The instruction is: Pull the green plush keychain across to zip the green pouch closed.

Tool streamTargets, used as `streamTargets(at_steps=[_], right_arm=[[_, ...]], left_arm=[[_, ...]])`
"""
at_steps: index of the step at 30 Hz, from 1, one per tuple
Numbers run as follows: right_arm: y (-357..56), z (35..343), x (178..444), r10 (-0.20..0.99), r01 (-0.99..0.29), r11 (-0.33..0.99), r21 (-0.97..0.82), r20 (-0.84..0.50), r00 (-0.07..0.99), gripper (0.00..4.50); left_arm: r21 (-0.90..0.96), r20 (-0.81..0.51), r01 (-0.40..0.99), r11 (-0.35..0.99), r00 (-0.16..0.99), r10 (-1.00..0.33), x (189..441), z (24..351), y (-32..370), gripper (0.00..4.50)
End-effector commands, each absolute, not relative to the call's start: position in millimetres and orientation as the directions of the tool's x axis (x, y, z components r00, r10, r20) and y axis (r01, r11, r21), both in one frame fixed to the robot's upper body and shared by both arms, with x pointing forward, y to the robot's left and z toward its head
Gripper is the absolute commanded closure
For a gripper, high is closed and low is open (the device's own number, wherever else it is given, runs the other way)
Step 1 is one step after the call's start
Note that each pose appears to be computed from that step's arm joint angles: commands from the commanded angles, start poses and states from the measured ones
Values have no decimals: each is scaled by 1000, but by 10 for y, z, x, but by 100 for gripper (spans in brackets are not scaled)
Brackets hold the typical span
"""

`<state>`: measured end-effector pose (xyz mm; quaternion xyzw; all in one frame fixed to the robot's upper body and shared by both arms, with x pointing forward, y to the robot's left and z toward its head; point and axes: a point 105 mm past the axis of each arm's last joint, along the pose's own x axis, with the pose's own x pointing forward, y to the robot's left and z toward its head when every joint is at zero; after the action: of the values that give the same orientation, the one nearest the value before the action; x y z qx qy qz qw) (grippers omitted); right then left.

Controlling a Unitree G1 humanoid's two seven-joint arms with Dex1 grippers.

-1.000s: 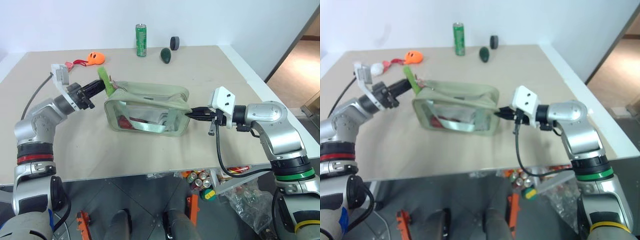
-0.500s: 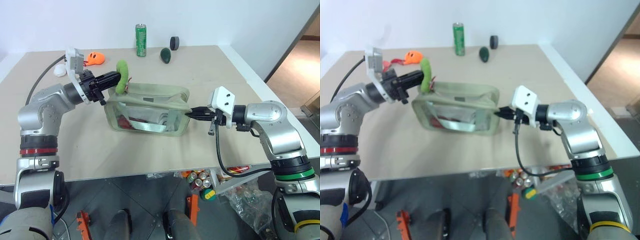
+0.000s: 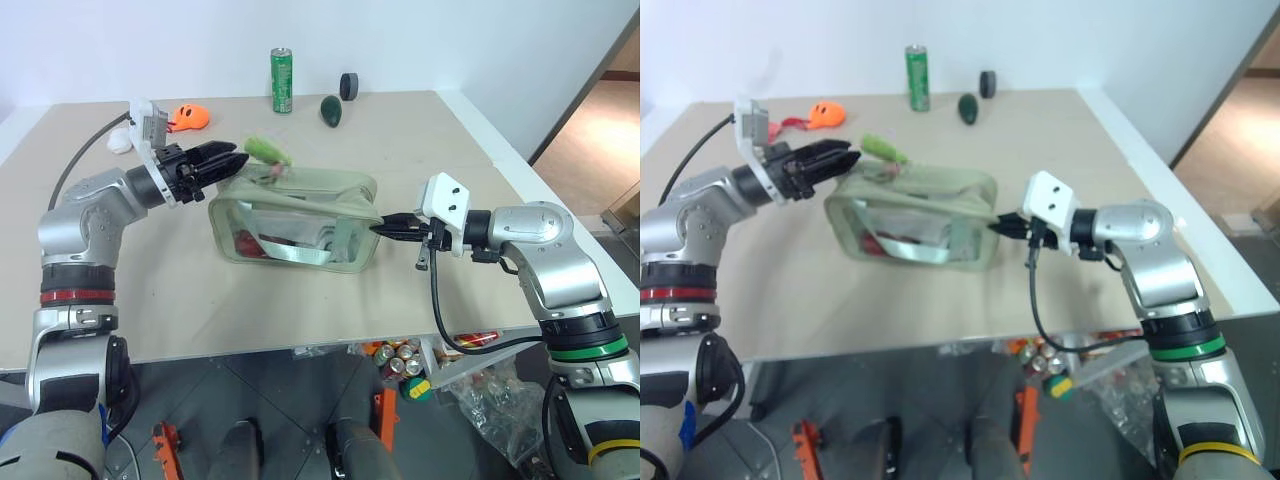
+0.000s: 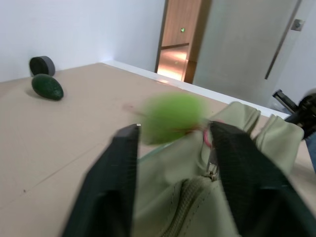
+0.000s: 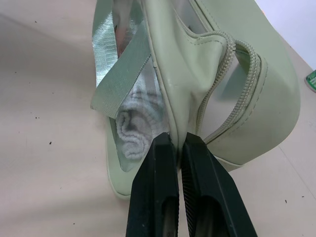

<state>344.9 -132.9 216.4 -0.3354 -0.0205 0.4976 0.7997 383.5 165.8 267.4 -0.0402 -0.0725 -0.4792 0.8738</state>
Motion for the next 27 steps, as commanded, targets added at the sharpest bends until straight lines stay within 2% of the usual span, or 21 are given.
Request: streamTargets(at_steps=[1, 4, 9, 19, 27], right_arm=[[-1298, 2270, 3450, 815, -762, 268, -590, -283, 505, 450], [-1294, 2267, 3453, 816, -763, 267, -589, -283, 504, 450], [-1290, 2264, 3454, 817, -764, 266, -588, -283, 503, 450], [-1278, 2266, 3458, 819, -763, 263, -590, -282, 500, 450], [-1287, 2267, 3454, 817, -763, 265, -590, -283, 503, 450]], left_arm=[[60, 182, 858, 510, 493, -851, 3738, 2812, 1652, 86], [65, 179, 877, 476, 459, -870, 3666, 2805, 1640, 3], [53, 179, 876, 480, 465, -867, 3645, 2777, 1705, 3], [14, 242, 828, 561, 542, -805, 3784, 2894, 1852, 3], [36, 203, 832, 553, 536, -819, 3766, 2812, 1897, 3]])
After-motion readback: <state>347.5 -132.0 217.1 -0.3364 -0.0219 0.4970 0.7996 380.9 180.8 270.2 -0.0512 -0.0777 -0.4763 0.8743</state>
